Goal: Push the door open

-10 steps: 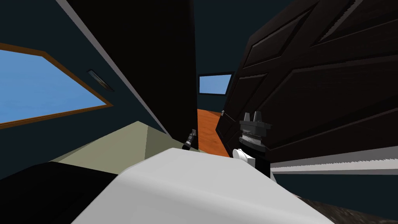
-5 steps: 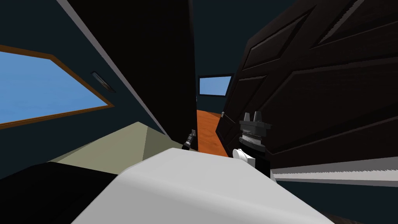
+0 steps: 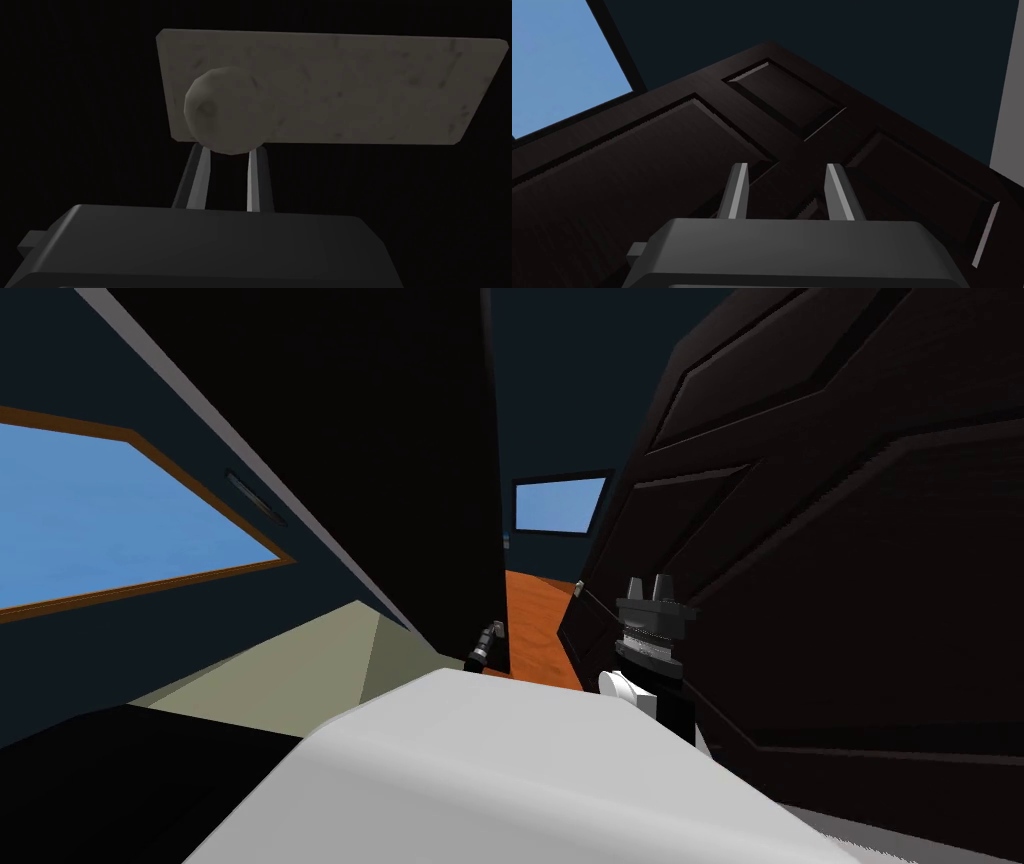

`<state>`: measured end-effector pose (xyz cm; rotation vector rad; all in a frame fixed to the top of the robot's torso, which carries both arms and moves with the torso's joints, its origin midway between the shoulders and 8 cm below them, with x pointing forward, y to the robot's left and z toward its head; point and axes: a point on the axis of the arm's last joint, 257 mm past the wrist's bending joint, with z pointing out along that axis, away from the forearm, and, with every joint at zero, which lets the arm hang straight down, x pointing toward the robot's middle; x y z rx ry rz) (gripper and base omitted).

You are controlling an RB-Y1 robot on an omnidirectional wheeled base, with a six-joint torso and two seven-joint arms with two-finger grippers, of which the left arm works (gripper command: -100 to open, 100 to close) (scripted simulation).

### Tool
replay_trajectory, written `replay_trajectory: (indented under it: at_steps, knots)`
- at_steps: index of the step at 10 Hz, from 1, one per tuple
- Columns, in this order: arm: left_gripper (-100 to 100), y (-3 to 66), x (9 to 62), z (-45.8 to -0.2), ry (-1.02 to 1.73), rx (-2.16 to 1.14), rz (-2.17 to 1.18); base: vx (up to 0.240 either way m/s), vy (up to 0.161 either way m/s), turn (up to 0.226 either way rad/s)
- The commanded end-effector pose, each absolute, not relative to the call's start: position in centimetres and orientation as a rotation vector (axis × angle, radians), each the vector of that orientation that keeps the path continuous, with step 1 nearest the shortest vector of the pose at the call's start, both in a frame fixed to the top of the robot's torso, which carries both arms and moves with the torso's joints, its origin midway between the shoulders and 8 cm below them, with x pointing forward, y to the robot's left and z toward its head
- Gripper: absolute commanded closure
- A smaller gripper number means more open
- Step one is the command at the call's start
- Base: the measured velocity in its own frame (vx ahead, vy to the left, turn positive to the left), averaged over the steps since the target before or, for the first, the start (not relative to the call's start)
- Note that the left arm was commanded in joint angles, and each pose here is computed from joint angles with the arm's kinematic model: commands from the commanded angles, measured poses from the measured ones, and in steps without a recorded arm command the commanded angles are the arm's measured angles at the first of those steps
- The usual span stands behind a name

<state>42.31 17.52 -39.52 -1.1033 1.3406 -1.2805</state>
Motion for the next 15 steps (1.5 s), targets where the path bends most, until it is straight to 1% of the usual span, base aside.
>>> replay_trajectory:
  at_steps: [1,2,8,9,10,15]
  knots:
    - [100,19.2,42.8,-39.4,1.319,-1.107,-1.251,0.176,-0.045,0.114]
    - [-100,18.6,42.1,-39.2,1.325,-1.11,-1.265,-0.056,-0.044,0.072]
    - [-100,17.3,41.3,-39.2,1.298,-1.149,-1.295,-0.209,-0.047,0.031]
    - [-100,17.6,41.4,-39.2,1.303,-1.142,-1.289,-0.098,-0.026,0.009]
    - [-100,18.0,41.4,-39.2,1.303,-1.138,-1.284,0.105,-0.016,-0.03]
    - [-100,18.6,41.5,-39.2,1.294,-1.134,-1.274,0.197,-0.025,-0.021]
